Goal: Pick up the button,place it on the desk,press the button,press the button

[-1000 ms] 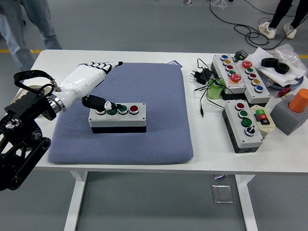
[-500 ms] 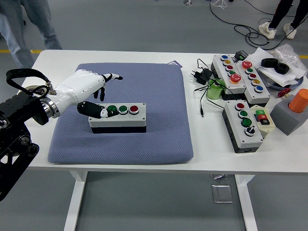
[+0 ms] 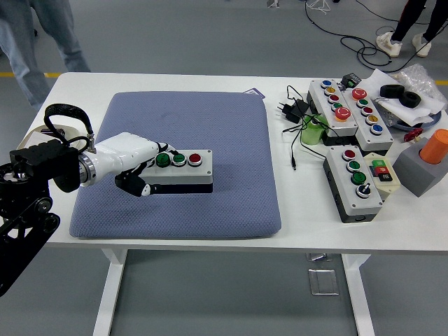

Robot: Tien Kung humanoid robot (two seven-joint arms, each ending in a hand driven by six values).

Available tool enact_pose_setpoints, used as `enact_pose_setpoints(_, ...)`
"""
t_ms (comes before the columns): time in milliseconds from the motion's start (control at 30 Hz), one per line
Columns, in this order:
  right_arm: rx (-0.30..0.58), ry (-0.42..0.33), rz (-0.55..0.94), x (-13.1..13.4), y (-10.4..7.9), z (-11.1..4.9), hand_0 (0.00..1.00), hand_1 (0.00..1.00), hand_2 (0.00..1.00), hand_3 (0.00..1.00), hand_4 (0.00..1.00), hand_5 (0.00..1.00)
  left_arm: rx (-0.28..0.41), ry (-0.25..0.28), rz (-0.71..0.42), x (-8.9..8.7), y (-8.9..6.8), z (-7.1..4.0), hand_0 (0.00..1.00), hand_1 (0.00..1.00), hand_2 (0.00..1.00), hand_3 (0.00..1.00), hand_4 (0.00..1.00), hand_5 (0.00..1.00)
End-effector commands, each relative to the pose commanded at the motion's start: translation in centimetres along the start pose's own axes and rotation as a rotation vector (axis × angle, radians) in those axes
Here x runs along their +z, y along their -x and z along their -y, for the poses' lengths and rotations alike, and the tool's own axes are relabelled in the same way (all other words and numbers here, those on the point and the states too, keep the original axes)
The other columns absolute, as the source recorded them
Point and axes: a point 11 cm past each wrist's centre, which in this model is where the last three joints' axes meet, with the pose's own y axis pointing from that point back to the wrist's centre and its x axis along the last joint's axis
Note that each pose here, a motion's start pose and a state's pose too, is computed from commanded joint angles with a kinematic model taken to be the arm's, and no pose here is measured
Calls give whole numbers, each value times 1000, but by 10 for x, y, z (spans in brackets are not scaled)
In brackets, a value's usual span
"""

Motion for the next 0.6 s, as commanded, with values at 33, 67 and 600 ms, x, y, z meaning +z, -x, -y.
enact_pose_setpoints(33,0,0,0,0,0,0,628,494,547,581,271,23,-3,1,1,0,0,0,98,125,127,886,670,258)
enact_pose_setpoints(67,0,-1,-1,0,0,0,628,494,547,581,271,23,-4,2,1,1,1,2,98,125,127,886,670,258)
enact_pose_setpoints(600,2,-6,-1,-3,-1,0,628,493,547,581,272,22,-37,-1,3,0,3,17,104,120,124,886,652,213)
